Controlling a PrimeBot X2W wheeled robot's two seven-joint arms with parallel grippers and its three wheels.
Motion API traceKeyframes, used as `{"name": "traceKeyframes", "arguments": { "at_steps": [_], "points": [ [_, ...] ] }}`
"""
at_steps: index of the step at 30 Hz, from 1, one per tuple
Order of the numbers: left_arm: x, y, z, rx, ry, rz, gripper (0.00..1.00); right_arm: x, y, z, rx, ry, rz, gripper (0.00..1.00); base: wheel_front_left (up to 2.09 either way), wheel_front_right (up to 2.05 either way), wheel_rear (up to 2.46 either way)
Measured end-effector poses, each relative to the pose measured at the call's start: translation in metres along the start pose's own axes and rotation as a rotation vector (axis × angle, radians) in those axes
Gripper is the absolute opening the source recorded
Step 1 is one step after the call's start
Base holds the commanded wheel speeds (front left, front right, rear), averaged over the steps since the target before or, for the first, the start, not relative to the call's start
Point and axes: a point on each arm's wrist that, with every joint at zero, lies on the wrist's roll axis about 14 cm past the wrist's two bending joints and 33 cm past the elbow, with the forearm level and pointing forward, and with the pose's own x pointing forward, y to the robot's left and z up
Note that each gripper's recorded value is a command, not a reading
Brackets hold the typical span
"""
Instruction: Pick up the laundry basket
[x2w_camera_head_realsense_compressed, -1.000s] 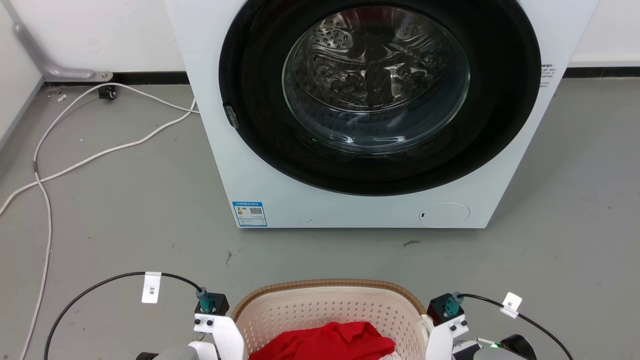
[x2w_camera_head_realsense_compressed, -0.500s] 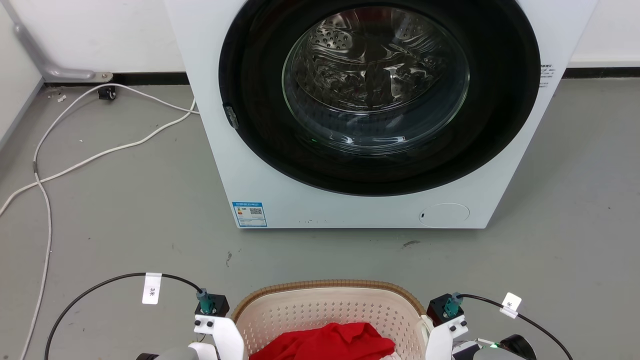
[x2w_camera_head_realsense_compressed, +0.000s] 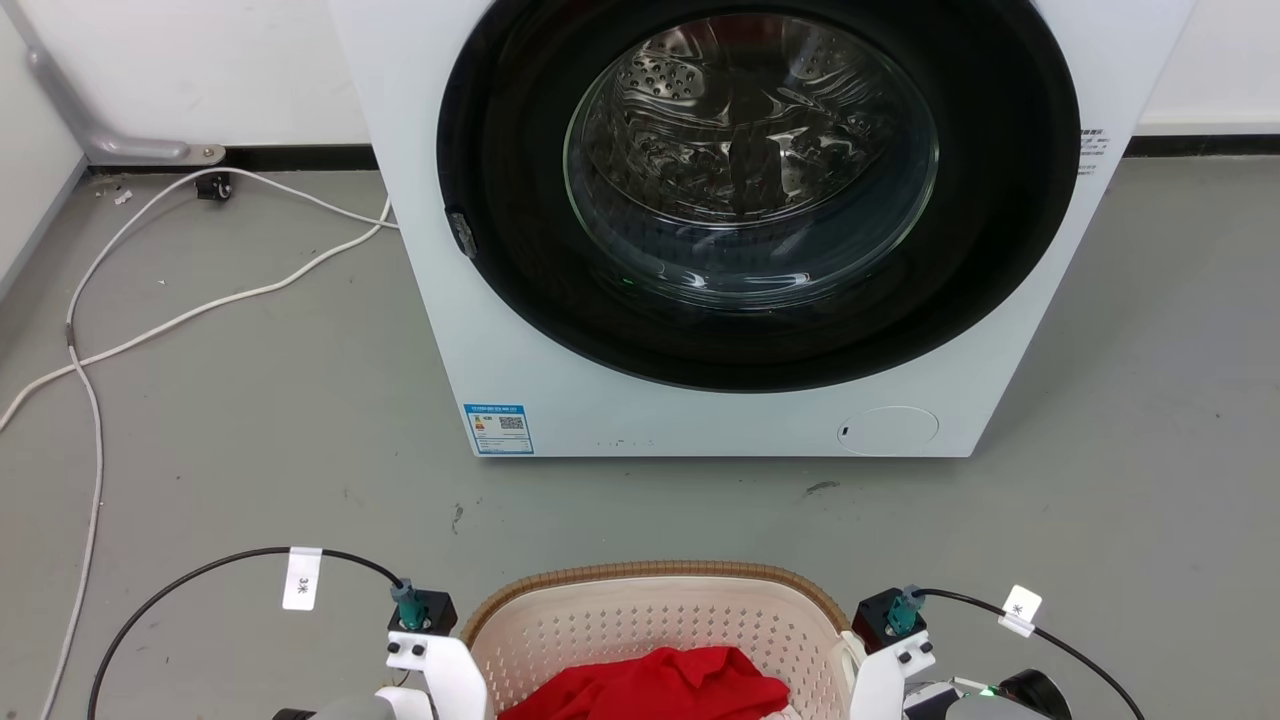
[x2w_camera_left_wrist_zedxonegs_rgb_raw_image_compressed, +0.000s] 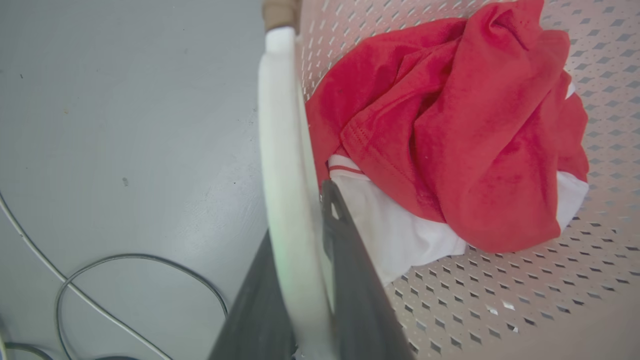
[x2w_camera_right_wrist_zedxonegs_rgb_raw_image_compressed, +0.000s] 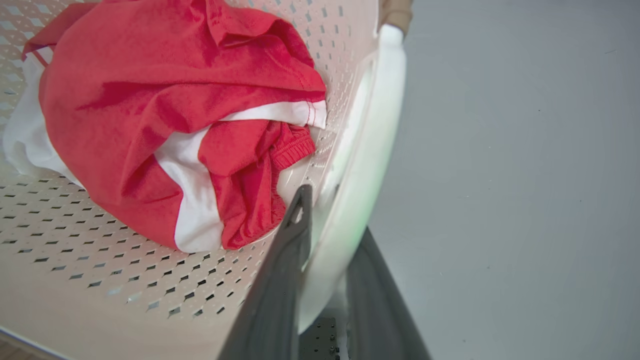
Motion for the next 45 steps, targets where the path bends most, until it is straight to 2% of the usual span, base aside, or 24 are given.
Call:
{"name": "traceKeyframes", "arguments": {
  "at_steps": [45],
  "points": [
    [0.0004,-0.0004,-0.0005,-0.006,0.0,-0.003,0.0,0.0001,0.0007,-0.0025,0.003,0.008,0.003,0.0,0.0,0.0,0.0]
  ]
}}
